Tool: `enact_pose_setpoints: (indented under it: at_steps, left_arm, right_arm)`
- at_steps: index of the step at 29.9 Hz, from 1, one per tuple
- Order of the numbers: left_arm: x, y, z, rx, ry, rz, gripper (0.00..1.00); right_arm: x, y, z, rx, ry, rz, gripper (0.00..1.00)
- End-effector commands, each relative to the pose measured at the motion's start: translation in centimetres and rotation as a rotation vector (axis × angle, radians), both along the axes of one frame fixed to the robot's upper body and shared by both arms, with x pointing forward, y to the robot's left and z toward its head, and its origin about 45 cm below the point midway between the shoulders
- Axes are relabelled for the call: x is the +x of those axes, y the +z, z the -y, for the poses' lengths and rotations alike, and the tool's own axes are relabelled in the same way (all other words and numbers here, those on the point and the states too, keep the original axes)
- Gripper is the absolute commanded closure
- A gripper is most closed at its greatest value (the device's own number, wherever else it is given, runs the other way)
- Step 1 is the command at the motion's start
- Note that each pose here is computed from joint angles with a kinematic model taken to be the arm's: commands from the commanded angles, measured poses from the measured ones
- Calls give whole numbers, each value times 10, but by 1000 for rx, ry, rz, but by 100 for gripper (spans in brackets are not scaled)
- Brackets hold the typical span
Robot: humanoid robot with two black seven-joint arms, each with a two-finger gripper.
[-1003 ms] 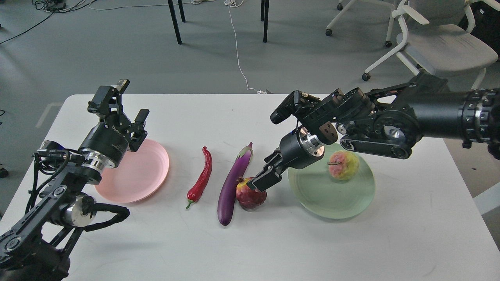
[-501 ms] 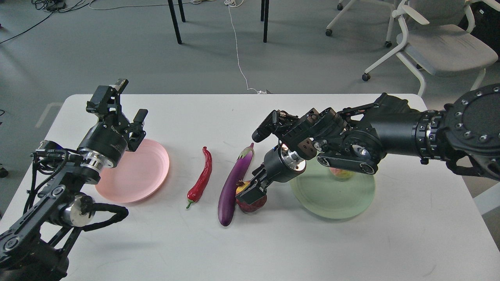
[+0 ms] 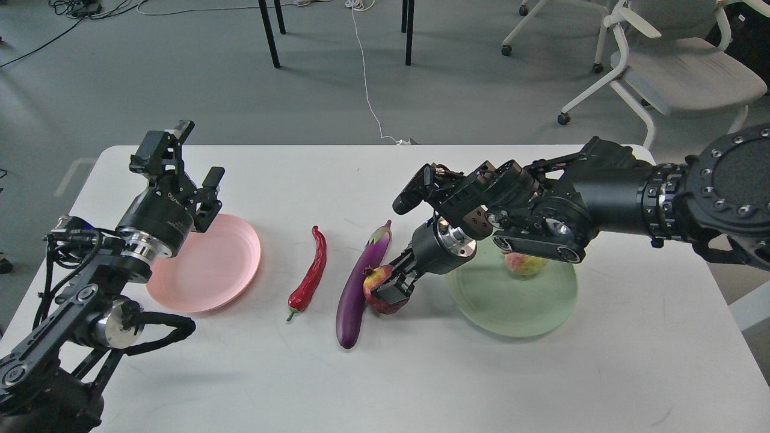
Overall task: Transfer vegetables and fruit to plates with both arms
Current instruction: 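Lift the apple and lower it onto the green plate, then open the right gripper and withdraw it from the plate, then reach the left gripper down and grasp the red chili pepper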
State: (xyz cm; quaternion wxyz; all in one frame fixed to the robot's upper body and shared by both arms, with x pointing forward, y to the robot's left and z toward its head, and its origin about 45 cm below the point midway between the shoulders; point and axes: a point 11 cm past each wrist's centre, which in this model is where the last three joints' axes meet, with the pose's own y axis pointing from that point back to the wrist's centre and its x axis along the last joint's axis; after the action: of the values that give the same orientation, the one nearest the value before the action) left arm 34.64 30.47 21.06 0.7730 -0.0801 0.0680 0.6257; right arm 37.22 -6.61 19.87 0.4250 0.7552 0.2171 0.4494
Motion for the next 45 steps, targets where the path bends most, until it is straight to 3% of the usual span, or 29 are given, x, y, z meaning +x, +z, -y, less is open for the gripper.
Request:
enact_pose_setpoints:
  at_steps: [1, 5, 9, 13, 15, 17, 20, 26, 29, 34, 39, 45]
  left_arm:
    - [0, 0, 0, 0, -2, 1, 1]
    - [0, 0, 1, -2, -3, 0, 1]
    - [0, 0, 2, -3, -6, -1, 1]
    - [0, -1, 2, -4, -5, -3, 1]
    - [0, -1, 3, -4, -7, -2, 1]
    - [-1, -1, 3, -4, -7, -3, 1]
    - [0, 0, 2, -1, -5, -1, 1]
    - [0, 1, -2, 9, -1, 2, 1]
    - [0, 9, -8, 28, 3, 24, 1]
    - [4, 34, -22, 80, 11, 155, 1]
    - [4, 47, 10, 241, -203, 206, 1]
    - [-5, 24, 85, 900, -610, 366, 1]
  right_arm:
    - [12, 31, 22, -5, -25, 36, 62]
    - [12, 52, 70, -9, -88, 31, 61]
    - [8, 43, 136, -119, -126, 42, 60]
    - [0, 28, 177, -158, -186, 13, 51]
    - [-5, 19, 183, -162, -200, -8, 41]
    - [-7, 14, 186, -161, -206, -17, 20]
    - [-6, 15, 182, -151, -205, -15, 7]
    - [8, 42, 151, -13, -219, 24, 4]
    - [22, 73, 144, 197, -361, 10, 4]
    - [28, 76, 157, 651, -760, -245, 3]
    - [26, 59, 185, 1032, -1070, -466, 3]
    - [13, 33, 245, 1336, -1343, -561, 3]
